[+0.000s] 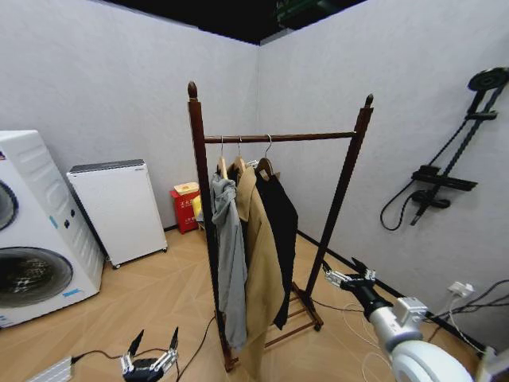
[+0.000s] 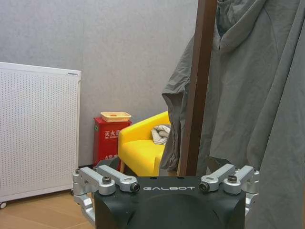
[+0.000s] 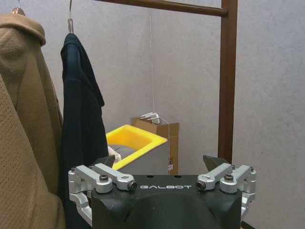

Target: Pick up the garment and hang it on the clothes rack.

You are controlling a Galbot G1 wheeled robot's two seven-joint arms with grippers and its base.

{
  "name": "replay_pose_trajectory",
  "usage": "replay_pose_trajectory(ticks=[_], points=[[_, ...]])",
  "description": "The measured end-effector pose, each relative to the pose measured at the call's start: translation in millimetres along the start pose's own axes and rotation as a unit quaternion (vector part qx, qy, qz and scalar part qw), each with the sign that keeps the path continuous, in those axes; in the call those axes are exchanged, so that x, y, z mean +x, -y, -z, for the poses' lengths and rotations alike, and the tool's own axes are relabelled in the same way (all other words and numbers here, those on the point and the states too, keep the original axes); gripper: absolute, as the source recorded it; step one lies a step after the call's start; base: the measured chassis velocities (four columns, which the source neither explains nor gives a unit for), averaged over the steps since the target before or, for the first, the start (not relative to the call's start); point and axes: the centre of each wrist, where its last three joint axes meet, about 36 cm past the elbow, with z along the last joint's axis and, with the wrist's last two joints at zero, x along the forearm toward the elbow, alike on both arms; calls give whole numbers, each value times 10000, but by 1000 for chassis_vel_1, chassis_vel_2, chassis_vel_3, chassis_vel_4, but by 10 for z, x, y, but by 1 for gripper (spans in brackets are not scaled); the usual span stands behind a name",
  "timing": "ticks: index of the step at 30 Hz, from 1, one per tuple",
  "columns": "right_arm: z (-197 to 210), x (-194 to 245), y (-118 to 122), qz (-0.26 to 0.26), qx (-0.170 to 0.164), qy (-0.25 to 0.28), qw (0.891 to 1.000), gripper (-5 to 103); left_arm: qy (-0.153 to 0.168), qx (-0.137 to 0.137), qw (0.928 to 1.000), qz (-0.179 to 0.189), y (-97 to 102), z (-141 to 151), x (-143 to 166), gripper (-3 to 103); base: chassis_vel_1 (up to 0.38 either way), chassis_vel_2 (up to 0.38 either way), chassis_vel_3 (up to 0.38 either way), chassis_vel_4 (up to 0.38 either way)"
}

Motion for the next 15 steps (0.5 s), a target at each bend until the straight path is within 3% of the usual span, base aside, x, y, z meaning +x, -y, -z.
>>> replay_pose_trajectory(ticks=[15], points=[[-33, 63, -50, -30, -41, 26, 10000, 100, 0, 0, 10000, 0, 0, 0, 0, 100, 8, -6, -7, 5]])
